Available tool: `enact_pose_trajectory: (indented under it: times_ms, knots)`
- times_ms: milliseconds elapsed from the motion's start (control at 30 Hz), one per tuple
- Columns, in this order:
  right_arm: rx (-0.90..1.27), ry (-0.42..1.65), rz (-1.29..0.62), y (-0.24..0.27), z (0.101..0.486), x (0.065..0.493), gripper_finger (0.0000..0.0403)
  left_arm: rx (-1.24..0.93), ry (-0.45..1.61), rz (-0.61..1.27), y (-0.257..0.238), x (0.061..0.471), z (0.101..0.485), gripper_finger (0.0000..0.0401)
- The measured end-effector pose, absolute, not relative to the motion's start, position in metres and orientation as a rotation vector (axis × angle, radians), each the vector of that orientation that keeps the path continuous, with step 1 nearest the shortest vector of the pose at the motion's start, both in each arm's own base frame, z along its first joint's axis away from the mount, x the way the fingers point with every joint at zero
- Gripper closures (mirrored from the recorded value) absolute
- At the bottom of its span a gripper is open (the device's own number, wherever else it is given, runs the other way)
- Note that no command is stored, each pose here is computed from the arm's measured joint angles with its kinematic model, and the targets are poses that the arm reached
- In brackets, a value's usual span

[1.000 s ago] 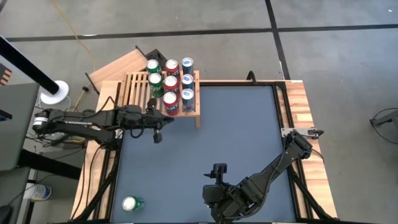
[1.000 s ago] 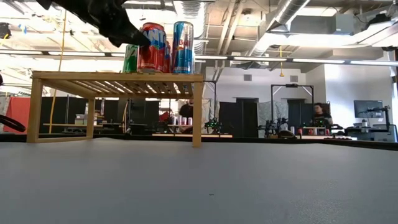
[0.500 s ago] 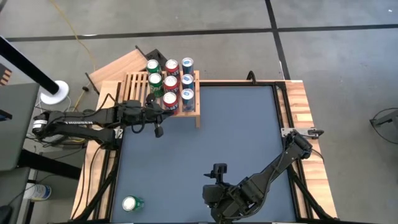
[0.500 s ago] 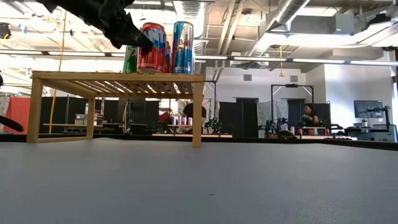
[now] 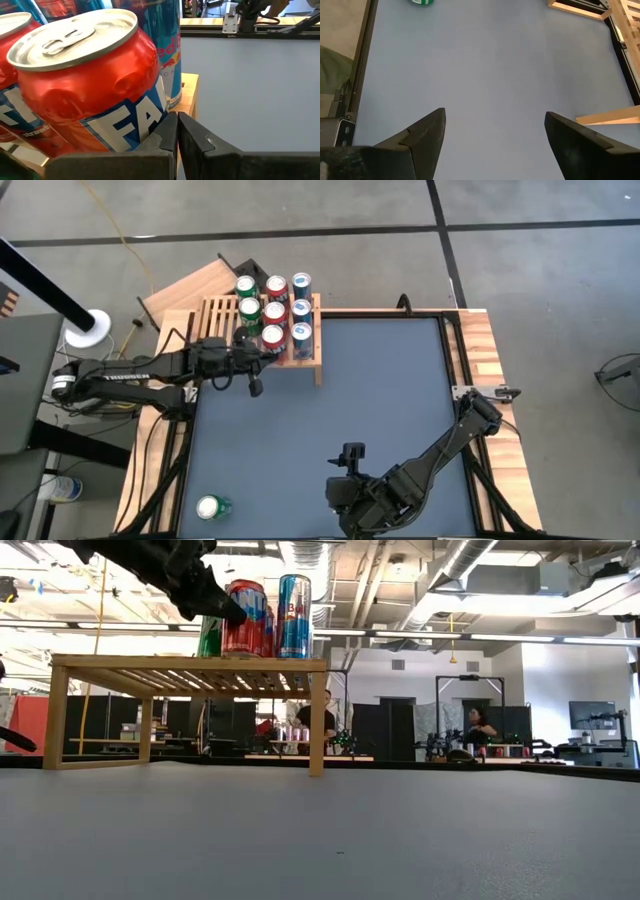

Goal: Place canned beverage on shelf
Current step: Put the red soda can on the shelf aligned with the other red soda cans, then adjust the green soda can on the shelf

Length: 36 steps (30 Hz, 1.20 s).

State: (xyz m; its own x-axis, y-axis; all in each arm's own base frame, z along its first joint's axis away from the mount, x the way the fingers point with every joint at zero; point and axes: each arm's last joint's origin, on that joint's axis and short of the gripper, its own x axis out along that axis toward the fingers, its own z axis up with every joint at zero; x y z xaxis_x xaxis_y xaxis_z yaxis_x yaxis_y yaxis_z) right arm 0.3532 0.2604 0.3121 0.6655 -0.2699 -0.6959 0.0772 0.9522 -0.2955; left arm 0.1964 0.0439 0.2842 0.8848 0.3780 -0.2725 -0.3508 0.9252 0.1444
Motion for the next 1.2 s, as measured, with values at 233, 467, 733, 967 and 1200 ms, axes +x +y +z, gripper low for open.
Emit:
enact_pose_trajectory:
  times_ms: [233, 467, 733, 967, 1200]
  knots:
    - [-0.248, 0.819, -0.198, 0.26, 0.312, 0.353, 0.0074, 0.088, 0.3, 0.384, 0.047, 0.196, 0.284, 0.0401]
    - [-0.244, 0.815, -0.197, 0.261, 0.313, 0.354, 0.0074, 0.073, 0.282, 0.338, 0.047, 0.196, 0.286, 0.0401]
    - [-0.243, 0.814, -0.197, 0.261, 0.313, 0.354, 0.0074, 0.055, 0.233, 0.298, 0.04, 0.185, 0.296, 0.0401]
    - [-0.241, 0.812, -0.196, 0.261, 0.313, 0.354, 0.0074, 0.068, 0.181, 0.319, 0.035, 0.159, 0.329, 0.0401]
    - [-0.241, 0.812, -0.196, 0.261, 0.313, 0.354, 0.0074, 0.145, 0.147, 0.421, 0.036, 0.146, 0.356, 0.0401]
